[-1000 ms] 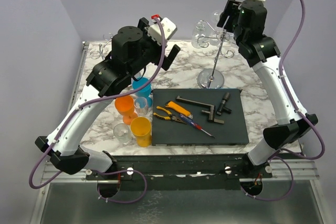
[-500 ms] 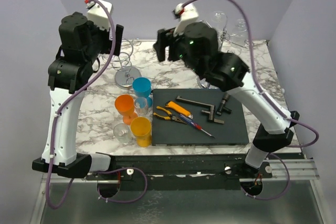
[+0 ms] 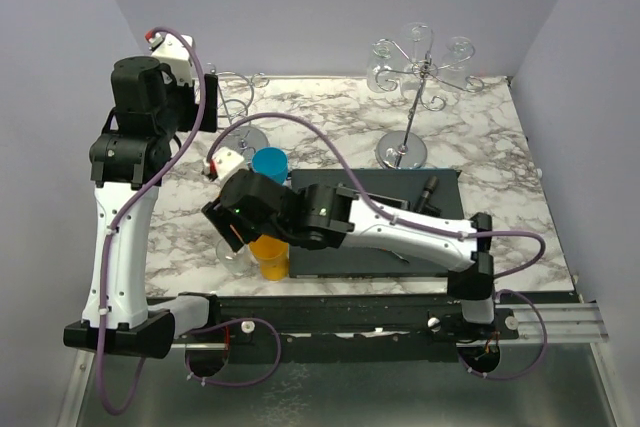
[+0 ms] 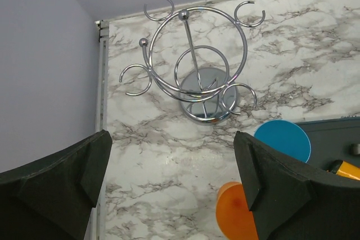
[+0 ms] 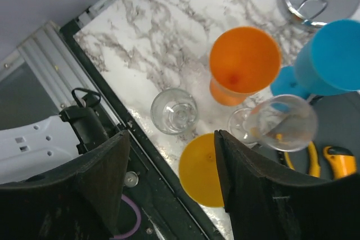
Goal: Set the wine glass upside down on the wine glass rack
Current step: Pick up the wine glass at the center of the board.
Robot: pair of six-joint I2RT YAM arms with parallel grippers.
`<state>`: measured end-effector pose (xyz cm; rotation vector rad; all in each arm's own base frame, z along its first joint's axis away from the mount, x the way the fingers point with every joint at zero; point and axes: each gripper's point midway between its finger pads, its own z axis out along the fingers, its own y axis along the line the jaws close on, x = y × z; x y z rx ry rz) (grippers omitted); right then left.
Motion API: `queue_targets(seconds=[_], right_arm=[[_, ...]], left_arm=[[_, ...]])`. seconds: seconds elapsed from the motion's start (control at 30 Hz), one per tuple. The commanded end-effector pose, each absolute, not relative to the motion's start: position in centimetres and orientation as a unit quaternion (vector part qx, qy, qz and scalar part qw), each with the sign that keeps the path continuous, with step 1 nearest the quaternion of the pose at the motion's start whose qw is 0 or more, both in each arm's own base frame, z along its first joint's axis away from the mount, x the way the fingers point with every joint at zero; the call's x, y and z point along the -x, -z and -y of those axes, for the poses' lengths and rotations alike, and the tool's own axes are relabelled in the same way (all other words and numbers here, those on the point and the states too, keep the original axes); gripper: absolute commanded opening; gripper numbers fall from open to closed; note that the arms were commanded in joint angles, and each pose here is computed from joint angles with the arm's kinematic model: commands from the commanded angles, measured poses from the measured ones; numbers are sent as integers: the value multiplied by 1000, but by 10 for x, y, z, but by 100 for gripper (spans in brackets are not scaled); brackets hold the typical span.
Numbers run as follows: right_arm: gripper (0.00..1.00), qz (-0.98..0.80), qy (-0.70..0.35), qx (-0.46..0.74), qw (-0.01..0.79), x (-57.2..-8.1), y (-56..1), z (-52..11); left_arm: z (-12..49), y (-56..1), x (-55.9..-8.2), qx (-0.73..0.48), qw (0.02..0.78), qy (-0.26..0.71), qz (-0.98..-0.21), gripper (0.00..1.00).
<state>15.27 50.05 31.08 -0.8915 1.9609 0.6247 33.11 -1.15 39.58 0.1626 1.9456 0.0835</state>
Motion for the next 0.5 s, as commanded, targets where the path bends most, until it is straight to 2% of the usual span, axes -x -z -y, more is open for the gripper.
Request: queue_targets(seconds=[0.0, 0.27, 0.47], right_arm=[[66, -793, -264, 395, 382, -126, -258, -534], [64, -785, -268, 434, 352, -115, -201, -569], [61, -789, -254, 446, 338, -116, -170, -585]], left_arm=[[0, -393, -324, -36, 558, -48, -828, 99], [-27, -407, -317, -22, 571, -112, -813, 99], [-27, -396, -312, -32, 564, -106, -818, 99]])
